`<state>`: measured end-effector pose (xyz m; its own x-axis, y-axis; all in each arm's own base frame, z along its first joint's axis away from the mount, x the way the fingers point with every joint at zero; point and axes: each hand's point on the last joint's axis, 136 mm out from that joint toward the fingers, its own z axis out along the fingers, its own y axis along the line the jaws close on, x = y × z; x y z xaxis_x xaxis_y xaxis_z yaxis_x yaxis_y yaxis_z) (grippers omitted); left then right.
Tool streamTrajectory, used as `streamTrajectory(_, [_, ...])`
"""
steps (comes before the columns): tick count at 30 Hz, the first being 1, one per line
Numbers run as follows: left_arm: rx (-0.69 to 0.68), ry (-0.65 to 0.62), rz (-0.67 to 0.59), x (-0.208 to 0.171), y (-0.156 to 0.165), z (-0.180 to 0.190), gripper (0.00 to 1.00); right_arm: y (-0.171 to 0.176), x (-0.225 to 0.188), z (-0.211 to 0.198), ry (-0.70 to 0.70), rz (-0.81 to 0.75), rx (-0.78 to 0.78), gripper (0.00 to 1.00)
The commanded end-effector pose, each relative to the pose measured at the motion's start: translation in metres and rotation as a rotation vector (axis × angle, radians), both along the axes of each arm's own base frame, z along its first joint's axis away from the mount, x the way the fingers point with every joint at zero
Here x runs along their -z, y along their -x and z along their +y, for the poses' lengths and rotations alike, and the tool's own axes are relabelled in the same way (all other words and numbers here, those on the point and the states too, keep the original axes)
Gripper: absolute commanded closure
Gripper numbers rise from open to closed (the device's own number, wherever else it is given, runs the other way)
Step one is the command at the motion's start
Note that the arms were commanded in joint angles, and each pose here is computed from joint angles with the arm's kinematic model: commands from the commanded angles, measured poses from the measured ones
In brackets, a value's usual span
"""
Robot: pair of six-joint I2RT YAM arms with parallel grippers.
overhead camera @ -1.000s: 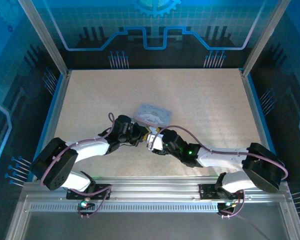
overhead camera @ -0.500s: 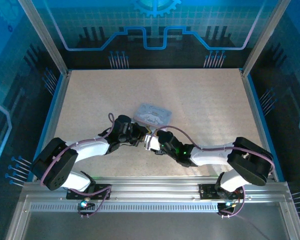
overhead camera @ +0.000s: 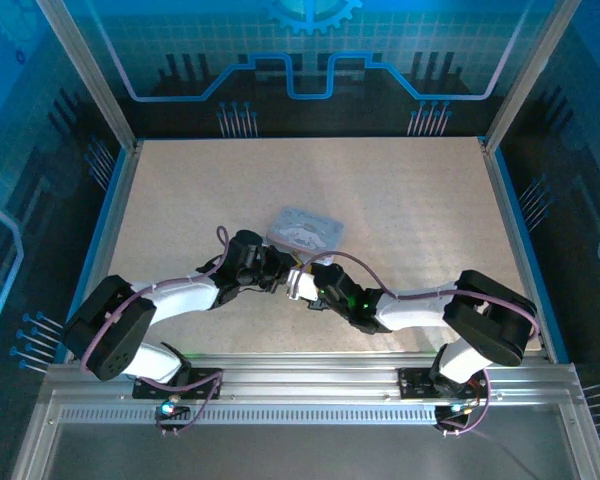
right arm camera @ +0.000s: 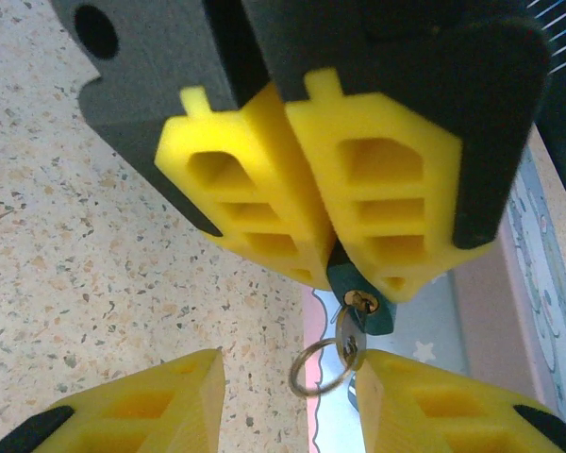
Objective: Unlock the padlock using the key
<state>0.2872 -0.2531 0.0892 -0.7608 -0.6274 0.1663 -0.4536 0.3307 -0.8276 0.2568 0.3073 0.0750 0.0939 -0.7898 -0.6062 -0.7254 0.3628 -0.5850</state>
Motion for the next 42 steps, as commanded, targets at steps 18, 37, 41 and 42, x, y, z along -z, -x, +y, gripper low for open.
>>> streamTrajectory(18, [0.01, 0.047, -0.016, -0.015, -0.001, -0.005, 0.98, -0.009, -0.022, 0.012, -0.099, -0.047, 0.037, 0.72])
streamTrajectory(37, [0.011, 0.047, -0.017, -0.015, -0.001, -0.005, 0.98, -0.012, -0.024, 0.013, -0.154, -0.014, 0.07, 1.0])
streamTrajectory(41, [0.011, 0.044, -0.014, -0.013, -0.001, -0.005, 0.98, -0.011, -0.024, 0.015, -0.194, 0.042, 0.098, 1.0])
streamTrajectory(42, [0.011, 0.042, -0.011, -0.012, -0.001, -0.004, 0.98, -0.01, -0.024, 0.015, -0.21, 0.066, 0.111, 1.0])
